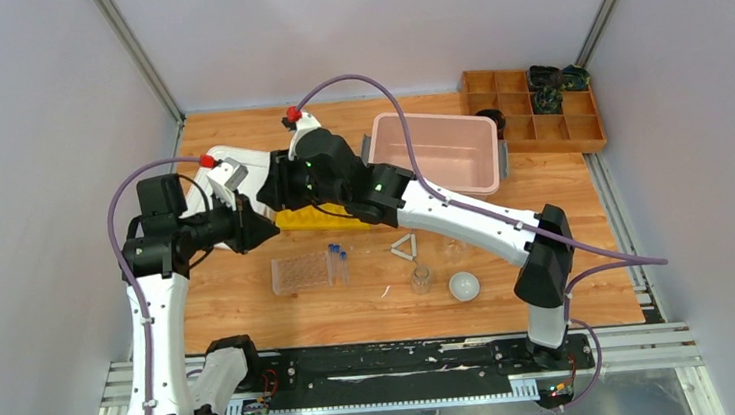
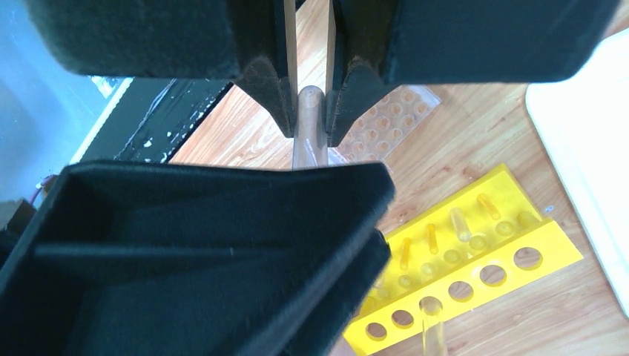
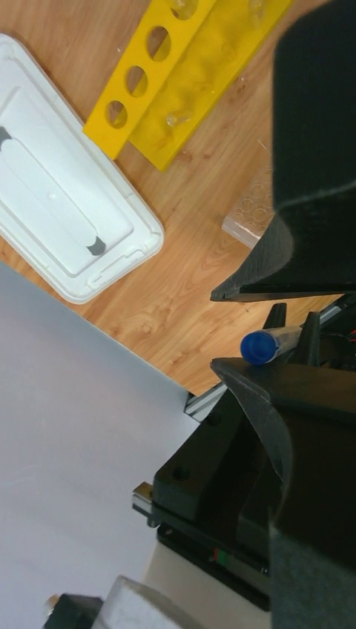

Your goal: Organize the chemistry lab equipment

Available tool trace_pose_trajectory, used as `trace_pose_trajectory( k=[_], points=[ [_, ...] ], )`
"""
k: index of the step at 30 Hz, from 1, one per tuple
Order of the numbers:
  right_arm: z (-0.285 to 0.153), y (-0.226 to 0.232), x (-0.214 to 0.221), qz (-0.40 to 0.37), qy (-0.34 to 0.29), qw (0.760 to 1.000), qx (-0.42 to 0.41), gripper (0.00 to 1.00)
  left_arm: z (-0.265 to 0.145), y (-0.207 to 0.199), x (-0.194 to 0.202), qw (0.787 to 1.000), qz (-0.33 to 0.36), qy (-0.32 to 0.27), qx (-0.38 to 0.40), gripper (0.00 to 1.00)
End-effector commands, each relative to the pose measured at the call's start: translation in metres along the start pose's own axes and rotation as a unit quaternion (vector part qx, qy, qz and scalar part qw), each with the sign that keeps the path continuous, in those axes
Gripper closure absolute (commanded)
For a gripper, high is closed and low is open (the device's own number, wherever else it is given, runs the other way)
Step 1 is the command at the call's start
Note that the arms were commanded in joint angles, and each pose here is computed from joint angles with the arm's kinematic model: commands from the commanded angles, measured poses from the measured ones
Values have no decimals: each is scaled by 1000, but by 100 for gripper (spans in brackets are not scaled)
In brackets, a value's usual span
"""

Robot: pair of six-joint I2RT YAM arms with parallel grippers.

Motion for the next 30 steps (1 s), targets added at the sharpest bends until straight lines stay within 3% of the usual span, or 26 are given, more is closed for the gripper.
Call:
trace_pose_trajectory(
  k=[1,6,9,11,12,16,18,24,30],
  points=[
    [-6,1,4,-16,34,999,-7,62,0,3,1,1000,11,3,-7,100],
    [-8,1,2,-23,33,999,-9,66,3,7,1,1000,-2,9,-4,100],
    [-7,-2,1,-30,31,999,-5,85,3,7,1,1000,-1,9,-5,100],
    [-7,-4,0,-37,27,999,-1,98,2,7,1,1000,2,9,-9,95],
    [-7,-4,-1,-42,24,999,1,100,2,8,1,1000,1,10,-12,87],
    [-11,-14,-11,-78,-4,997,25,100,2,15,7,999,-9,27,-31,24],
    [-14,-25,-14,-100,-20,994,41,100,3,22,11,998,-19,41,-47,3],
    [-19,-63,-4,-150,-62,985,57,100,0,64,26,983,-77,99,-134,0],
    [0,-79,53,-232,-48,971,26,100,-8,96,41,964,-140,124,-188,0]
  ],
)
Point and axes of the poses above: each gripper's point midway between its finger pads, its own z axis out along the fingers, its own y axis along the line the jaws close on, x = y × z, the point moved 2 cm from there along -z, back along the fingers, and after that the axes turned 14 degrees about z, right-handed, at the moved point
